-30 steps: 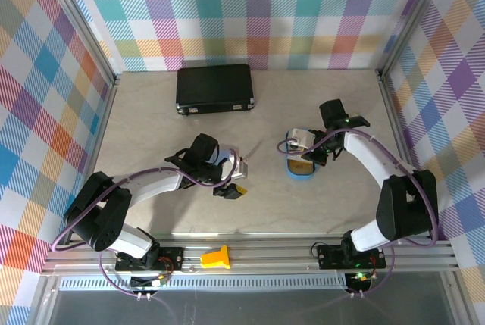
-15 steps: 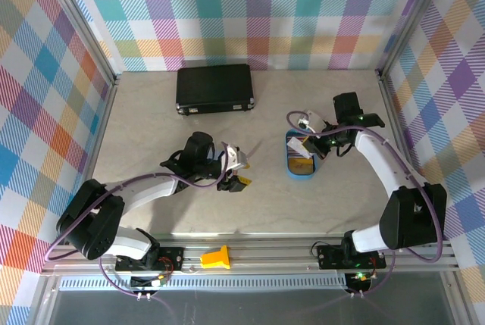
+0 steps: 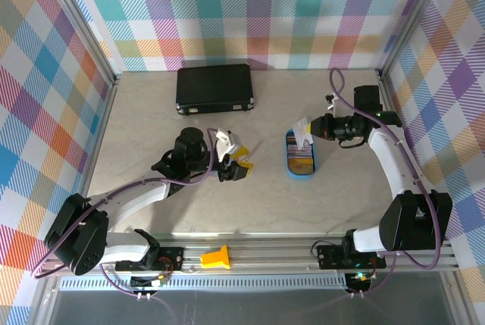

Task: Put the credit cards into the card holder

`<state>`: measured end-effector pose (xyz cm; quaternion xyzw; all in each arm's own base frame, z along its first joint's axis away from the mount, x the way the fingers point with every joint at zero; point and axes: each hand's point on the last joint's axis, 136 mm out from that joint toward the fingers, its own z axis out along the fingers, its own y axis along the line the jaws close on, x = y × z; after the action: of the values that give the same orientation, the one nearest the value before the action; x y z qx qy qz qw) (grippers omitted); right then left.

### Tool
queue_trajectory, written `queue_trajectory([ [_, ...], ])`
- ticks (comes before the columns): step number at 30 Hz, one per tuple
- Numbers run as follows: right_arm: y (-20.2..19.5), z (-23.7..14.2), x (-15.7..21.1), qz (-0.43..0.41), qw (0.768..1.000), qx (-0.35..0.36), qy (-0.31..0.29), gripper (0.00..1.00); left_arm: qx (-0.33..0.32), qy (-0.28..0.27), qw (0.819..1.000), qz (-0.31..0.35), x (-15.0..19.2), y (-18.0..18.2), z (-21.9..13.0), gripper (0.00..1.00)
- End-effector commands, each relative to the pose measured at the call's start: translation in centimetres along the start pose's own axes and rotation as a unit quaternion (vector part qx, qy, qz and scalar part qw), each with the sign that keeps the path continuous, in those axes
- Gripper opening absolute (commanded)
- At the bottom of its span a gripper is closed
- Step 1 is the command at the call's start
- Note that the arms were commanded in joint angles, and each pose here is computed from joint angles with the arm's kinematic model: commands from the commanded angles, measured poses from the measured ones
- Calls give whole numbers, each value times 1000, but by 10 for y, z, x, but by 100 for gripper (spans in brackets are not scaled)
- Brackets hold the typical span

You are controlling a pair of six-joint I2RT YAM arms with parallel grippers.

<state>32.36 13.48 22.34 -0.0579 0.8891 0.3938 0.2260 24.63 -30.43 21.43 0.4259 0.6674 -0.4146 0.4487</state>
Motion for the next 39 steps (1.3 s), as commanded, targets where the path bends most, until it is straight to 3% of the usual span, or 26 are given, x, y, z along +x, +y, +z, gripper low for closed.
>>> queue_trajectory([
  [1,39,-11,-13,131,987,-93,-12,0,-63,-67,988,-125,-51,17,-8,56],
  [5,58,-17,-23,184,971,-152,-19,0,-122,-120,934,-313,-69,42,-18,55],
  [9,73,-17,-30,215,954,-210,-17,0,-129,-129,879,-440,-65,53,-14,56],
  [15,96,-6,-33,206,948,-243,-10,0,-82,-173,826,-529,-83,56,-6,64],
  [21,121,9,-26,184,948,-259,5,0,-30,-217,781,-584,-101,60,-2,60],
  [26,128,18,-20,180,948,-260,16,0,0,-244,776,-581,-116,55,-5,59],
  [30,133,22,-18,175,948,-264,24,0,-2,-235,769,-595,-110,55,-1,56],
  [39,134,37,-16,170,946,-273,41,0,25,-230,765,-601,-107,47,7,38],
])
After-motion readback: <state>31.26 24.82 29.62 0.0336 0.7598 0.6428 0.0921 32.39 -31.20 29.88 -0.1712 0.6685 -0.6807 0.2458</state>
